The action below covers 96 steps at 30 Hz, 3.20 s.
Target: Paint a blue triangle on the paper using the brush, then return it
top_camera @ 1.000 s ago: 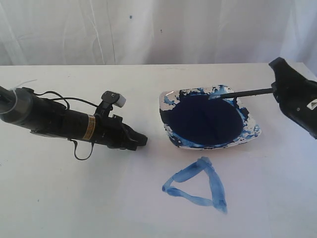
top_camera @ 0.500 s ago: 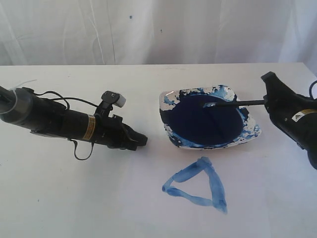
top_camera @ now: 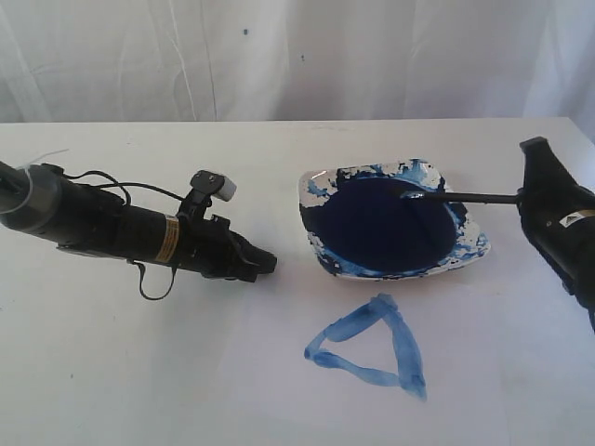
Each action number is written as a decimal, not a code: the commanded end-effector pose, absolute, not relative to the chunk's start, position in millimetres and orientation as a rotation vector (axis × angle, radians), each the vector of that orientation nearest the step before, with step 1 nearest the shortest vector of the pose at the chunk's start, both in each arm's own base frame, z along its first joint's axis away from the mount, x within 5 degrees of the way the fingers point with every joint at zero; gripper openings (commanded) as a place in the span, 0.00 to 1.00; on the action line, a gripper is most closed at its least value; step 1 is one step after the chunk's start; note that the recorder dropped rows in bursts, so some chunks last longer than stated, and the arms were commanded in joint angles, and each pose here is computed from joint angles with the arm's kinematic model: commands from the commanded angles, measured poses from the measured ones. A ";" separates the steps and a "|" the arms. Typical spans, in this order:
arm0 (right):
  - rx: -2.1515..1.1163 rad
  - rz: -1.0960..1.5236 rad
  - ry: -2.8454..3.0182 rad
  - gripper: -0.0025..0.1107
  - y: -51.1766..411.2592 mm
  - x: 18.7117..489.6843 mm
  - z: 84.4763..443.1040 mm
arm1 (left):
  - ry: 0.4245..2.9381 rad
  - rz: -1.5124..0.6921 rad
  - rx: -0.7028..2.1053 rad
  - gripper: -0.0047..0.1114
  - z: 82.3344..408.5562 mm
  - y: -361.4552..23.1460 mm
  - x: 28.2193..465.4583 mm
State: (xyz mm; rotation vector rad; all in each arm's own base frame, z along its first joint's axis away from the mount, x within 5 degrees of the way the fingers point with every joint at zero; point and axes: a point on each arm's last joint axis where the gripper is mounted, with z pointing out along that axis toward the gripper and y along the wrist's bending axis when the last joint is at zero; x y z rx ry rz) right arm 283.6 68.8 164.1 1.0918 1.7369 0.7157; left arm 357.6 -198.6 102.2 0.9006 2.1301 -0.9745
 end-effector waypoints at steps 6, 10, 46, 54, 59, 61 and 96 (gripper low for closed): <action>1.368 0.759 1.816 0.02 71.6 277.7 141.2 | 2.148 -0.920 0.913 0.04 100.4 -197.5 358.7; 1.430 0.795 1.815 0.02 73.6 276.7 138.8 | 2.148 -0.920 0.913 0.04 100.4 -197.5 358.7; 1.251 0.944 1.823 0.48 82.5 276.2 163.9 | 2.148 -0.920 0.913 0.04 100.4 -197.5 358.7; 0.872 0.833 2.074 0.48 83.7 245.3 207.2 | 2.148 -0.920 0.913 0.04 100.4 -197.5 358.7; 0.492 0.751 2.003 0.45 73.7 210.5 262.9 | 2.148 -0.920 0.913 0.04 100.4 -197.5 358.7; 0.373 0.715 1.896 0.41 63.3 184.7 293.3 | 2.148 -0.920 0.913 0.04 100.4 -197.5 358.7; -0.082 0.307 1.464 0.02 9.5 51.7 313.1 | 2.146 -0.927 0.911 0.04 100.7 -197.8 358.6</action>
